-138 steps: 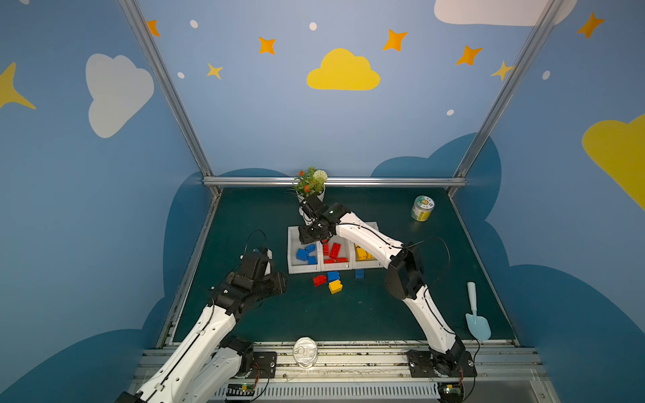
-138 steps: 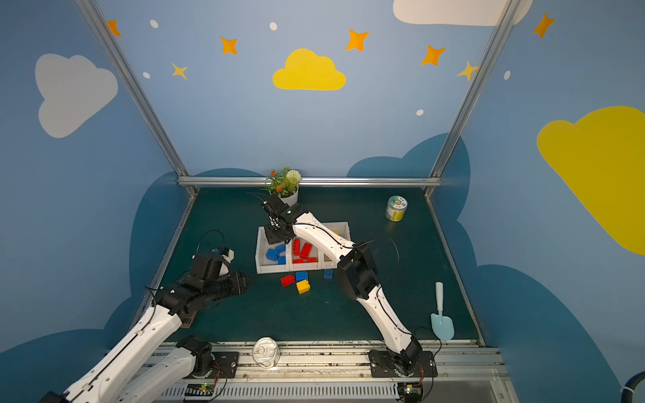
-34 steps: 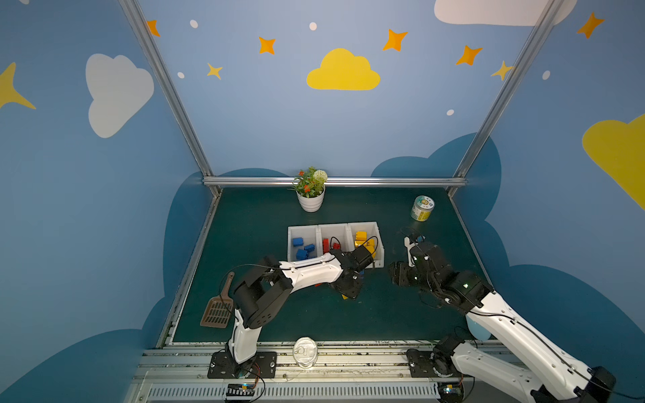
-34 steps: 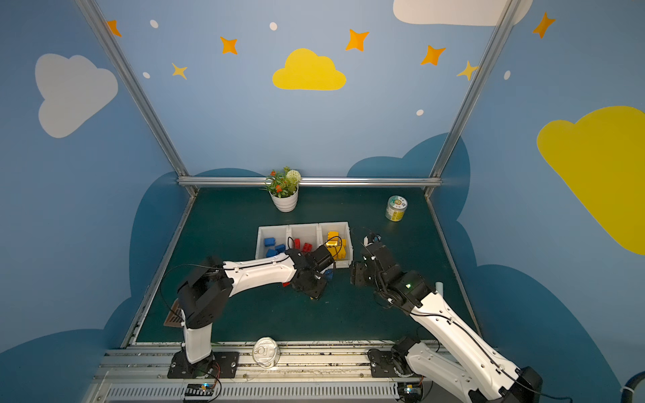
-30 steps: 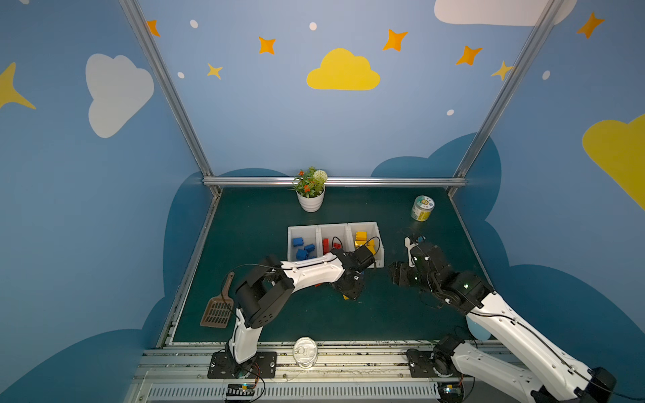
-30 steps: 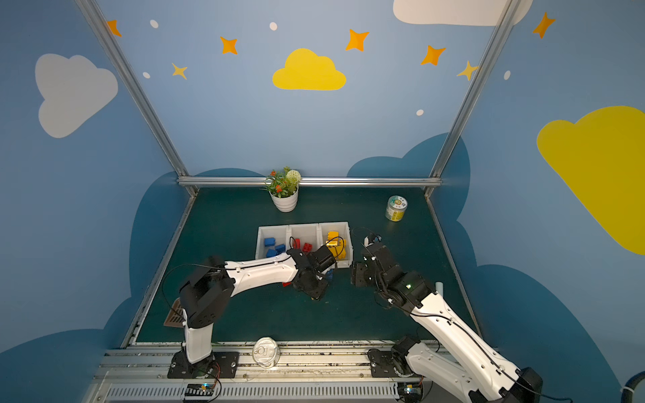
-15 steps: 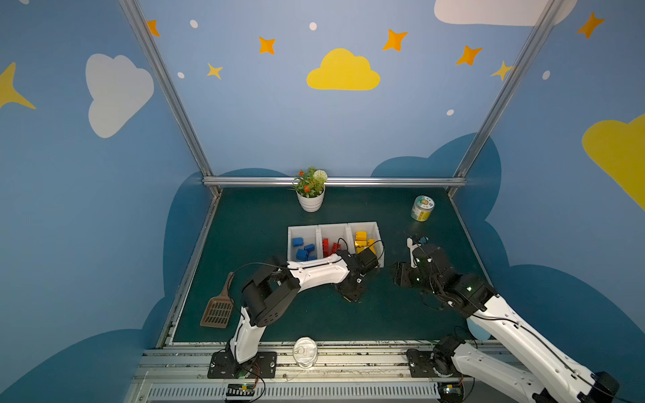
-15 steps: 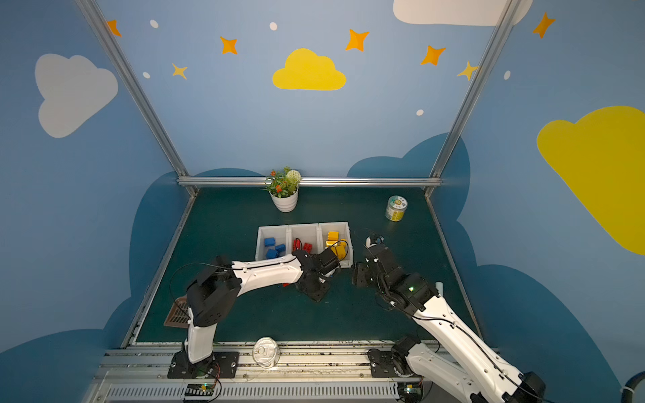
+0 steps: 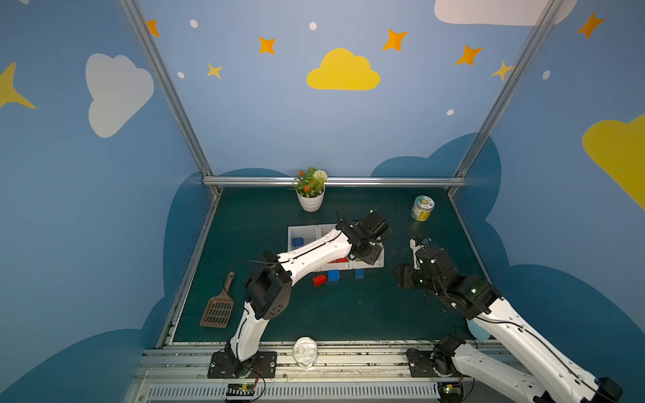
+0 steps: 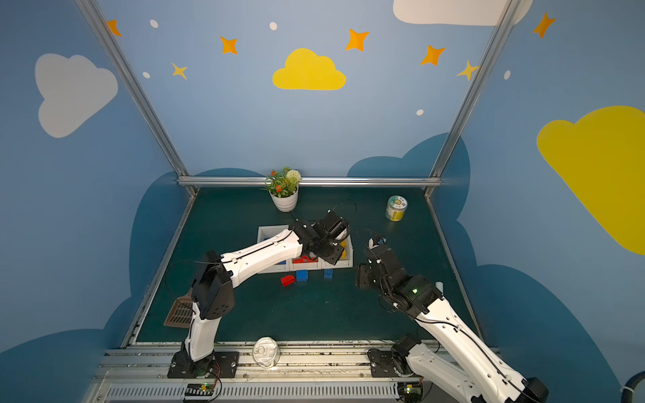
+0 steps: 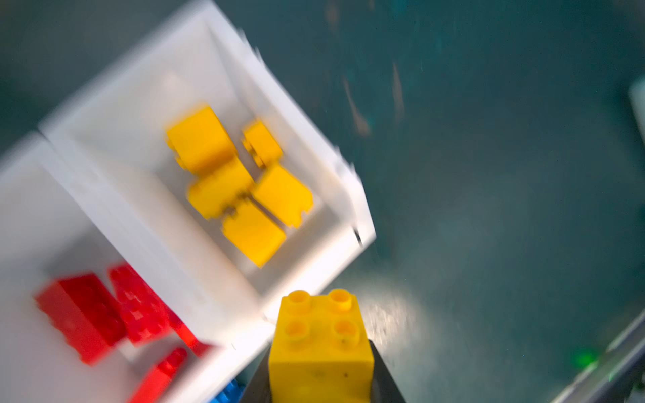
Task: Sort the legos into containers by color
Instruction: 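Carry the yellow brick into the yellow compartment and open the left gripper, then grasp a blue brick beside the tray with the right gripper while the left withdraws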
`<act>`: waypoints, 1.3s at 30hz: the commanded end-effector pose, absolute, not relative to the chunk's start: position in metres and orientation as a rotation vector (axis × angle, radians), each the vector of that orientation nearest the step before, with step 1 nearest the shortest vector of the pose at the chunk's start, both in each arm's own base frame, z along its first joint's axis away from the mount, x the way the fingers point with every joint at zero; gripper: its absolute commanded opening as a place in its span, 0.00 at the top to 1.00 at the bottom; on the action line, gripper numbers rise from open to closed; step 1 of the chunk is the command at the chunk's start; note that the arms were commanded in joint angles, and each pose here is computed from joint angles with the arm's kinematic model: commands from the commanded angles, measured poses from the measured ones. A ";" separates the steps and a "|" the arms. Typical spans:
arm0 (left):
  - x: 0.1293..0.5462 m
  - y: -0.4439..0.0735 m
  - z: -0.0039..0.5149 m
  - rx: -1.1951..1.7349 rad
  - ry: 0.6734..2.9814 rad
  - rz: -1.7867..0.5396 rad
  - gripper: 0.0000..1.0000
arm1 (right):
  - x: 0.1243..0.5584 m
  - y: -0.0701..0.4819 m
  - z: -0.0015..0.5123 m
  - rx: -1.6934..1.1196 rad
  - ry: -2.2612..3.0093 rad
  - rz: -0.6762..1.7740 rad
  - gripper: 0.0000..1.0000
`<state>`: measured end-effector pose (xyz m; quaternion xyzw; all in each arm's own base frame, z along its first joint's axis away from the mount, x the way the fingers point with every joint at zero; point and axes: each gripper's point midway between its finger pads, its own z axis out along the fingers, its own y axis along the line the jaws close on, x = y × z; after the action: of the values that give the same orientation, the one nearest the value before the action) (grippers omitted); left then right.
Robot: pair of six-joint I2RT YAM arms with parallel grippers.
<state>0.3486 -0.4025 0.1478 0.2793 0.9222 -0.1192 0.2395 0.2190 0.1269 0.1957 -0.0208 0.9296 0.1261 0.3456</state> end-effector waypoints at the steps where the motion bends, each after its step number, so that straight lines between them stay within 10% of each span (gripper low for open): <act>1: 0.382 -0.393 0.129 0.733 2.578 -0.269 0.67 | 0.215 0.118 0.210 -0.061 2.390 0.309 0.36; 15: 0.429 -0.413 0.133 0.662 2.571 -0.378 0.45 | 0.213 0.111 0.216 -0.042 2.382 0.301 0.33; 39: 0.396 -0.339 0.197 0.535 2.478 -0.485 0.44 | 0.220 0.152 0.165 -0.143 2.566 0.402 0.34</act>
<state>0.3974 -0.3490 0.1770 0.2107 0.9297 -0.1631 0.2544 0.2200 0.1401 0.1741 -0.0411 0.9482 0.1321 0.2858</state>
